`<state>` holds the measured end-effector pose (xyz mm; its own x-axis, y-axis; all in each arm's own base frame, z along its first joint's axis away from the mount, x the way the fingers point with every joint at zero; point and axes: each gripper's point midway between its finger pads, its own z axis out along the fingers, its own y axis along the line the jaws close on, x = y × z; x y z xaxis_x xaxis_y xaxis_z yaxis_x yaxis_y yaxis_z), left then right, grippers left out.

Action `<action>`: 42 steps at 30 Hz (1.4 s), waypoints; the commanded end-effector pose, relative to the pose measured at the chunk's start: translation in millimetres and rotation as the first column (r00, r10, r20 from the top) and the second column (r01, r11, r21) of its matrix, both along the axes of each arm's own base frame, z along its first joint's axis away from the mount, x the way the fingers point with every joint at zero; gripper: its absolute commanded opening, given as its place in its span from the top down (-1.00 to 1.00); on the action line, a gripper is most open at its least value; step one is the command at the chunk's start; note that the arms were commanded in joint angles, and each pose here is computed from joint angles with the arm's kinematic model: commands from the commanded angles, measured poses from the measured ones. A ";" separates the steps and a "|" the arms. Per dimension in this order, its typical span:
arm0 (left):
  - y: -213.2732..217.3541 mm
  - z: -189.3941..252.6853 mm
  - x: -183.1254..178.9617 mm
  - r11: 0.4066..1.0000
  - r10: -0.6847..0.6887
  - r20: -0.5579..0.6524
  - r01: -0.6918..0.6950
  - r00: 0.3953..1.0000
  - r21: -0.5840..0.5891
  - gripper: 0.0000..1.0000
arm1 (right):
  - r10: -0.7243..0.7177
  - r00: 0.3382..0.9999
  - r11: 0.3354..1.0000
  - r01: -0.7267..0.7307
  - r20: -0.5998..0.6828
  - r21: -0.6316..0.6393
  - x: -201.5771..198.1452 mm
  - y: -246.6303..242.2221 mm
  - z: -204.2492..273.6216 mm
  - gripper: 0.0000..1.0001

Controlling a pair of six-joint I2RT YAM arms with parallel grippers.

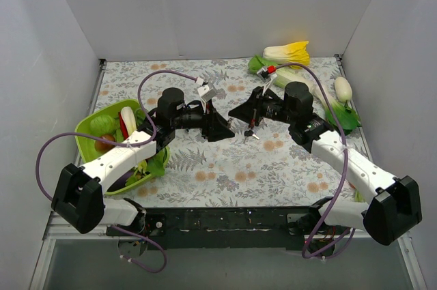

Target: Unlock with the key

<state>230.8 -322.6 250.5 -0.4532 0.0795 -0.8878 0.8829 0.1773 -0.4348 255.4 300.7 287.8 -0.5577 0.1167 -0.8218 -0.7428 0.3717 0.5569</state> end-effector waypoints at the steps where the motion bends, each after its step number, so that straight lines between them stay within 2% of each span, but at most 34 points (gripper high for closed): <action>1: 0.0 5.9 2.0 1.000 0.013 0.030 -0.013 0.999 0.004 0.00 | -0.038 0.996 0.999 0.036 0.075 0.019 1.8 -6.7 21.3 0.97; 5: 0.5 7.1 3.6 1.000 0.023 0.035 -0.023 0.999 0.005 0.02 | -0.040 0.996 0.999 0.039 0.074 0.012 1.4 -8.2 20.2 0.97; 12: 1.3 9.4 3.3 1.000 0.026 0.045 -0.026 0.999 0.003 0.21 | -0.044 0.997 0.999 0.043 0.066 0.005 2.1 -8.9 16.6 0.97; 13: 1.4 9.9 3.1 1.000 0.026 0.046 -0.026 0.999 0.002 0.30 | -0.045 0.997 0.999 0.045 0.066 0.004 2.1 -9.2 16.8 0.97; 17: 1.7 9.5 3.7 1.000 0.030 0.050 -0.030 0.998 0.002 0.40 | -0.045 0.997 0.999 0.045 0.062 0.002 2.1 -9.1 15.7 0.97; 20: 1.1 10.5 3.1 1.000 0.027 0.050 -0.027 0.998 0.000 0.59 | -0.043 0.998 0.999 0.043 0.056 -0.002 2.5 -8.7 12.7 0.97; 30: 1.8 11.6 4.6 0.999 0.037 0.053 -0.037 0.998 -0.003 1.00 | -0.058 0.997 0.998 0.058 0.050 -0.010 3.5 -11.0 8.7 0.97; 38: 1.9 10.9 5.3 0.999 0.047 0.054 -0.046 0.997 -0.005 1.00 | -0.061 0.997 0.998 0.061 0.050 -0.011 1.8 -13.4 8.3 0.97; 42: 1.4 8.9 6.7 0.999 0.049 0.050 -0.049 0.998 -0.001 0.60 | -0.059 0.997 0.998 0.060 0.048 -0.011 1.0 -14.1 7.3 0.97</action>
<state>238.1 -320.8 245.6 -0.4511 0.0794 -0.8889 0.8770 0.2242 -0.4250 258.2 290.9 282.2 -0.5564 0.1208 -0.8221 -0.7168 0.4306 0.5484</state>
